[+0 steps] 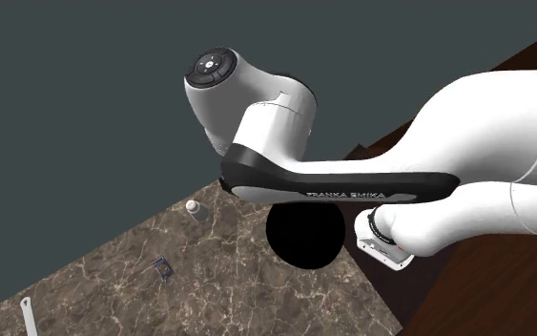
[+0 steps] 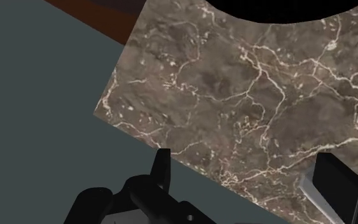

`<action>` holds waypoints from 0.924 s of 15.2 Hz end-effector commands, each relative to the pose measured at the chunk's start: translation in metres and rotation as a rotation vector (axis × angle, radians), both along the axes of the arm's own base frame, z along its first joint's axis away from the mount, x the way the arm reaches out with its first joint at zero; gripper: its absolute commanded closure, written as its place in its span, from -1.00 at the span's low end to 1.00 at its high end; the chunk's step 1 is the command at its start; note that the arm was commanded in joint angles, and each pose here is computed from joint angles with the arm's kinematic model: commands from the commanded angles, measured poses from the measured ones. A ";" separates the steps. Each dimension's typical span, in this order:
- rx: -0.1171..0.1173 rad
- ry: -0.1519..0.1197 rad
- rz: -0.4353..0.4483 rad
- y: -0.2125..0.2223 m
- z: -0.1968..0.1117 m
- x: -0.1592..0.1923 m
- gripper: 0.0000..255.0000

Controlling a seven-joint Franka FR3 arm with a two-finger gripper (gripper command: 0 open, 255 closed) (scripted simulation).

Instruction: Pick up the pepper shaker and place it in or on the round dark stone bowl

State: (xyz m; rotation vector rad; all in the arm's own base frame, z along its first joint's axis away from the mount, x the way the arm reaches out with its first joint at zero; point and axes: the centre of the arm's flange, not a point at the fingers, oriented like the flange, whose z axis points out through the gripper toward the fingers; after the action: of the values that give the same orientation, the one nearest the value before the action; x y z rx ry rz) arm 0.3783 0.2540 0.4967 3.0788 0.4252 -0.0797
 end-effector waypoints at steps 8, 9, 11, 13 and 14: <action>-0.030 -0.064 0.079 0.114 -0.029 0.030 -1.00; -0.034 -0.071 0.088 0.126 -0.032 0.032 -1.00; -0.041 -0.085 0.105 0.152 -0.039 0.038 -1.00; -0.046 -0.094 0.117 0.168 -0.044 0.041 -1.00; -0.046 -0.094 0.117 0.168 -0.049 0.042 -1.00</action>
State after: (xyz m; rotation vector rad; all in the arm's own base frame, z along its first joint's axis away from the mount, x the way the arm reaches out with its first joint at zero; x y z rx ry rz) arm 0.4188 0.4178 0.4526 2.9927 0.5848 0.0522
